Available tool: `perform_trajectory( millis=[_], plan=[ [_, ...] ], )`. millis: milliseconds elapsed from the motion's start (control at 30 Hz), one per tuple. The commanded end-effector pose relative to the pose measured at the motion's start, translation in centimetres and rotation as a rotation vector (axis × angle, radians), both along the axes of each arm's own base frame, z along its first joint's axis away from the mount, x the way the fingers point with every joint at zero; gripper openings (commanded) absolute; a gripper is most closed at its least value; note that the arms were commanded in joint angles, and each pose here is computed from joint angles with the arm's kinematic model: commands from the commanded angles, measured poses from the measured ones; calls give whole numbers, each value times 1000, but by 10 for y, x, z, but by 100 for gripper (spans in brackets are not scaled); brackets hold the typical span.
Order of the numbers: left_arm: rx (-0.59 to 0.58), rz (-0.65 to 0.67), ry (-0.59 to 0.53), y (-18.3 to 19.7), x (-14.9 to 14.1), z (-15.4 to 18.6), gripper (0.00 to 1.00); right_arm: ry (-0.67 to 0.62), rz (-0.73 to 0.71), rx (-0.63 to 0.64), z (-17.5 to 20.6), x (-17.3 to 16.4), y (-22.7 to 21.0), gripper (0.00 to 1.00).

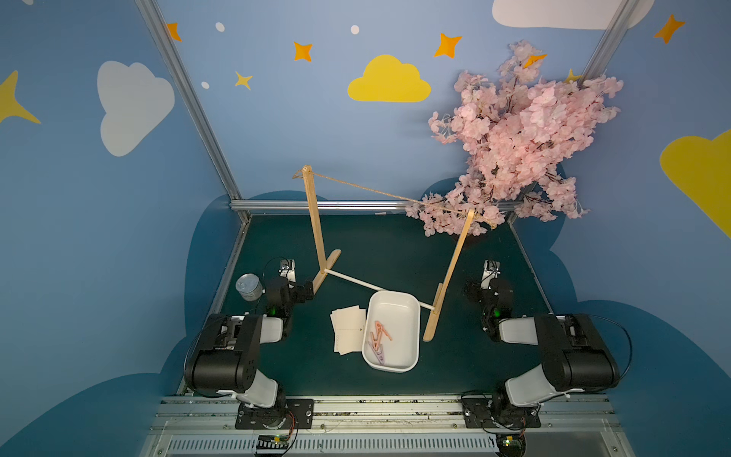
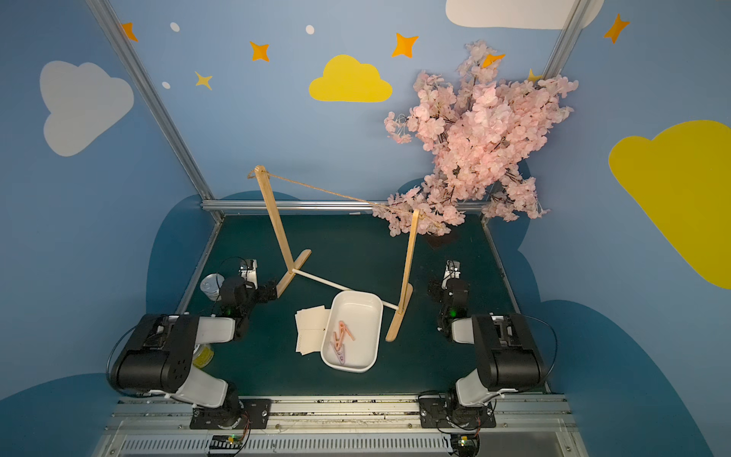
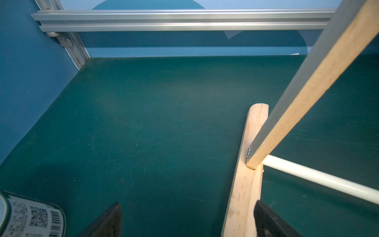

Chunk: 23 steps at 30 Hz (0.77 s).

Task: Remove the postcards from the strings
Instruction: Reset both arms

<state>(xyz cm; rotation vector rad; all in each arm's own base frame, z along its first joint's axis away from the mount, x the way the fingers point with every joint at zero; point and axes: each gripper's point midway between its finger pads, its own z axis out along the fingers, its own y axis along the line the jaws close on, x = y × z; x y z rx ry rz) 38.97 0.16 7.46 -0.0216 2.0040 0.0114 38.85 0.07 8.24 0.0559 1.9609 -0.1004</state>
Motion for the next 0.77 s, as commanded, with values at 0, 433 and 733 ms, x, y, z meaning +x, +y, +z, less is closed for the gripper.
perform_trajectory(
  millis=[0, 433, 733],
  plan=[
    [-15, -6, -23, -1, 5, 8, 100, -58, 12, 4, 10, 4, 2, 87],
    [-16, -7, -22, -1, 5, 7, 99, -30, 9, 8, 10, 4, 1, 88],
    [-16, -7, -23, -1, 5, 7, 99, -35, 10, 7, 10, 5, 2, 87]
  ],
)
